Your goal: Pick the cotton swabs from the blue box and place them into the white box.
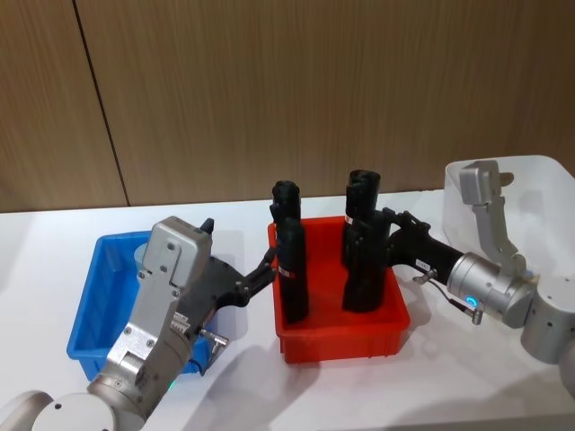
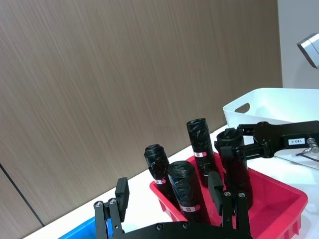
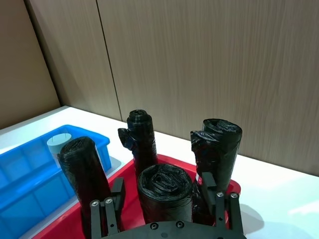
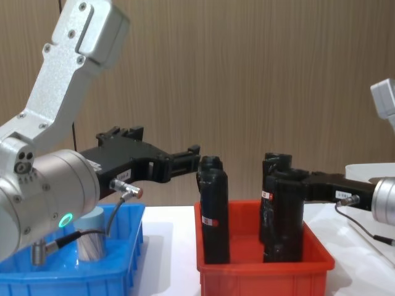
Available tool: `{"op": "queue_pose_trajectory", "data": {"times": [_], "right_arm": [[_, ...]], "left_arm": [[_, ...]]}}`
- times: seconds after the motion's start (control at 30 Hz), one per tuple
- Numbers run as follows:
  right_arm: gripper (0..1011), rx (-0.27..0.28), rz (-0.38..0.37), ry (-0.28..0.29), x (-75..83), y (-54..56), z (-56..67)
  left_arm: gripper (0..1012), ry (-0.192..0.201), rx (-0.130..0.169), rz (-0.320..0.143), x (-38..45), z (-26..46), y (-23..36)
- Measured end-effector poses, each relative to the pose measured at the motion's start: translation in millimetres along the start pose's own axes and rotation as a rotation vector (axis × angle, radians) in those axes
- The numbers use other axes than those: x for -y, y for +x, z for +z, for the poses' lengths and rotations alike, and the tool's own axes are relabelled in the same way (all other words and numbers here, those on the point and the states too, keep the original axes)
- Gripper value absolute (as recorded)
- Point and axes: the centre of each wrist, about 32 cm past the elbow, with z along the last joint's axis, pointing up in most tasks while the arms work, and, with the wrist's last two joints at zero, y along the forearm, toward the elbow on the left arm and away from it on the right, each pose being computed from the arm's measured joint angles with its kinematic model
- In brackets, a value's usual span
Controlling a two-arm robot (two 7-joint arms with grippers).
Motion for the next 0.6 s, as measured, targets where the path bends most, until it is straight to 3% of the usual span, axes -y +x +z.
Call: {"op": "queue_pose_trajectory", "data": {"times": [0.2, 0.6], "right_arm": [[862, 0.001, 0.0, -0.006, -1.2, 0.3, -1.2], [499, 0.005, -0.003, -0.01, -2.9, 1.0, -1.2]], "left_arm": [[1004, 0.0, 0.0, 0.0, 0.0, 0.0, 0.0], [1004, 0.0, 0.0, 0.0, 0.0, 0.0, 0.0]]}}
